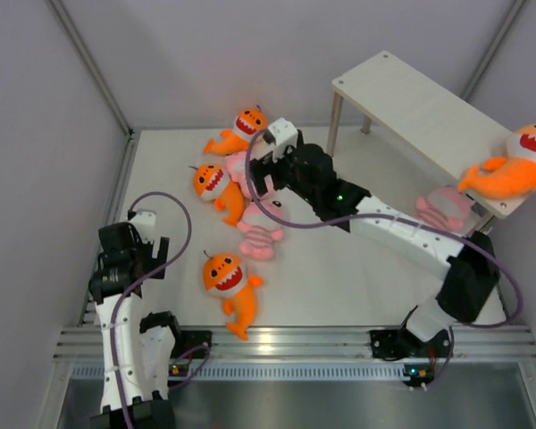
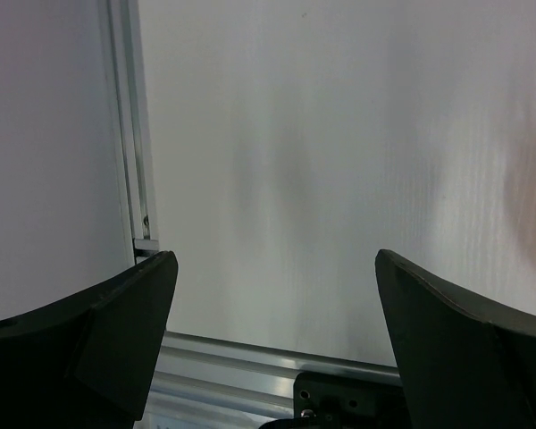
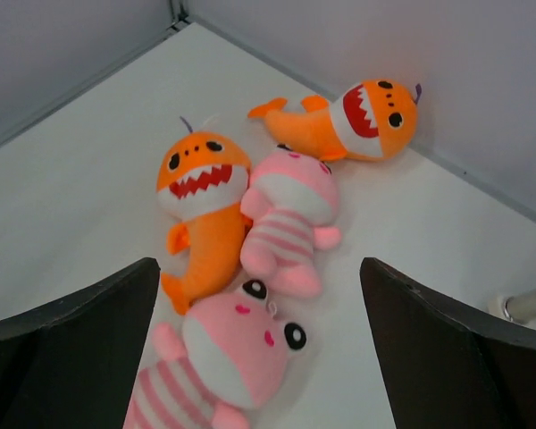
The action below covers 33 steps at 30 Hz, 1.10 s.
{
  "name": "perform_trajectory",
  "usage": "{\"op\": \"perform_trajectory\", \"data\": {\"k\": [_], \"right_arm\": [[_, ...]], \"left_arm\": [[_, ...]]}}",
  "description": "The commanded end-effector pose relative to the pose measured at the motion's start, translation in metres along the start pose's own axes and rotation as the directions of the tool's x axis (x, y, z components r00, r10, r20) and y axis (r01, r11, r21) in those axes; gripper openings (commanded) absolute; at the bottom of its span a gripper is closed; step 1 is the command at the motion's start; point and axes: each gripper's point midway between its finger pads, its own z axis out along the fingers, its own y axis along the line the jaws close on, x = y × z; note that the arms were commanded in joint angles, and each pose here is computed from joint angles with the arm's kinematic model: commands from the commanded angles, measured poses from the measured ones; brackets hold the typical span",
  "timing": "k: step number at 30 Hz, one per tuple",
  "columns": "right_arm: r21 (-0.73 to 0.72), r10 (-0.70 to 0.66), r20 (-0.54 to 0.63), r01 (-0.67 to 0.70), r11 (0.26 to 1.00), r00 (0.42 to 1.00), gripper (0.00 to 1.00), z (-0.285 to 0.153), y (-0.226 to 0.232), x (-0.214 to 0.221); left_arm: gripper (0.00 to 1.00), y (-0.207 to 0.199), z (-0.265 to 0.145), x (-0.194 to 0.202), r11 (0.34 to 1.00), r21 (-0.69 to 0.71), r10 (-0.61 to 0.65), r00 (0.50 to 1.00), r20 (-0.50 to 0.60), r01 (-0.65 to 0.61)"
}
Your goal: Place and organize the stuffed toys onto the shelf
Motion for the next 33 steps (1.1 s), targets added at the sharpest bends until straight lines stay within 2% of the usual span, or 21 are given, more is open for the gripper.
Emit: {"op": "perform_trajectory", "data": {"k": [1, 2, 4, 5, 7, 8, 9, 11, 12, 14, 22, 23, 28, 29, 31, 33], "right_arm": [[0.016, 0.005, -0.111, -0.003, 1.0, 0.994, 0.94, 0.05, -0.024, 0.011], [0.018, 0.012, -0.104, -0.01, 1.0, 0.995, 0.93, 0.058, -0.028, -0.002], [0.011, 0.011, -0.143, -0.009, 1.0, 0.99, 0.92, 0.077, -0.028, 0.017], [-0.019, 0.01, -0.143, -0.013, 1.0, 0.99, 0.92, 0.083, -0.021, 0.024], [-0.047, 0.012, -0.147, -0.019, 0.999, 0.989, 0.92, 0.087, -0.016, 0.031], [-0.077, 0.008, -0.167, -0.021, 0.997, 0.986, 0.91, 0.088, -0.01, 0.042], [-0.085, 0.0, -0.179, -0.016, 0.996, 0.984, 0.92, 0.088, -0.008, 0.047], [-0.095, -0.018, -0.207, -0.002, 0.995, 0.978, 0.92, 0.086, -0.008, 0.062], [-0.099, -0.028, -0.214, 0.007, 0.995, 0.976, 0.91, 0.085, -0.008, 0.066], [-0.105, -0.03, -0.239, 0.005, 0.995, 0.971, 0.92, 0.082, -0.008, 0.078], [-0.192, -0.008, -0.313, -0.055, 0.98, 0.95, 0.9, 0.076, 0.011, 0.11], [-0.193, -0.005, -0.308, -0.057, 0.979, 0.951, 0.9, 0.074, 0.012, 0.109], [-0.166, 0.001, -0.334, -0.059, 0.984, 0.942, 0.9, 0.066, 0.007, 0.126], [-0.144, 0.03, -0.343, -0.084, 0.986, 0.939, 0.9, 0.064, 0.006, 0.127], [-0.124, 0.032, -0.366, -0.083, 0.989, 0.93, 0.9, 0.06, 0.003, 0.134], [-0.114, 0.043, -0.365, -0.09, 0.989, 0.93, 0.9, 0.057, 0.001, 0.133]], "left_arm": [[0.99, 0.004, -0.007, -0.012, 1.0, 0.011, 0.017, 1.0, 0.01, -0.017], [0.99, 0.004, -0.009, -0.019, 1.0, 0.018, 0.016, 1.0, 0.025, -0.017], [0.99, -0.01, -0.006, -0.026, 0.993, 0.118, 0.018, 1.0, 0.023, -0.02], [0.99, -0.021, -0.009, -0.038, 0.98, 0.195, 0.025, 0.998, 0.062, -0.037], [0.99, -0.029, 0.0, -0.045, 0.963, 0.261, 0.053, 0.998, 0.035, -0.06], [0.99, -0.024, 0.002, -0.054, 0.966, 0.242, 0.084, 0.996, 0.034, -0.09], [0.99, -0.025, 0.014, -0.053, 0.963, 0.251, 0.113, 0.993, -0.027, -0.102], [0.99, -0.032, 0.022, -0.073, 0.949, 0.241, 0.217, 0.976, -0.036, -0.202], [0.99, -0.034, 0.036, -0.073, 0.941, 0.232, 0.274, 0.957, -0.09, -0.247], [0.99, -0.056, 0.052, -0.103, 0.905, 0.283, 0.34, 0.94, -0.035, -0.317], [0.99, -0.089, 0.11, -0.196, 0.902, 0.378, 0.192, 0.978, 0.087, -0.211], [0.99, -0.096, 0.126, -0.195, 0.896, 0.398, 0.19, 0.98, 0.06, -0.198], [0.99, -0.122, 0.153, -0.227, 0.845, 0.507, 0.144, 0.986, 0.089, -0.169], [0.99, -0.134, 0.164, -0.222, 0.816, 0.556, 0.142, 0.987, 0.073, -0.159], [0.99, -0.141, 0.172, -0.231, 0.8, 0.58, 0.133, 0.988, 0.082, -0.156], [0.99, -0.148, 0.19, -0.224, 0.789, 0.598, 0.139, 0.989, 0.047, -0.14]]}}
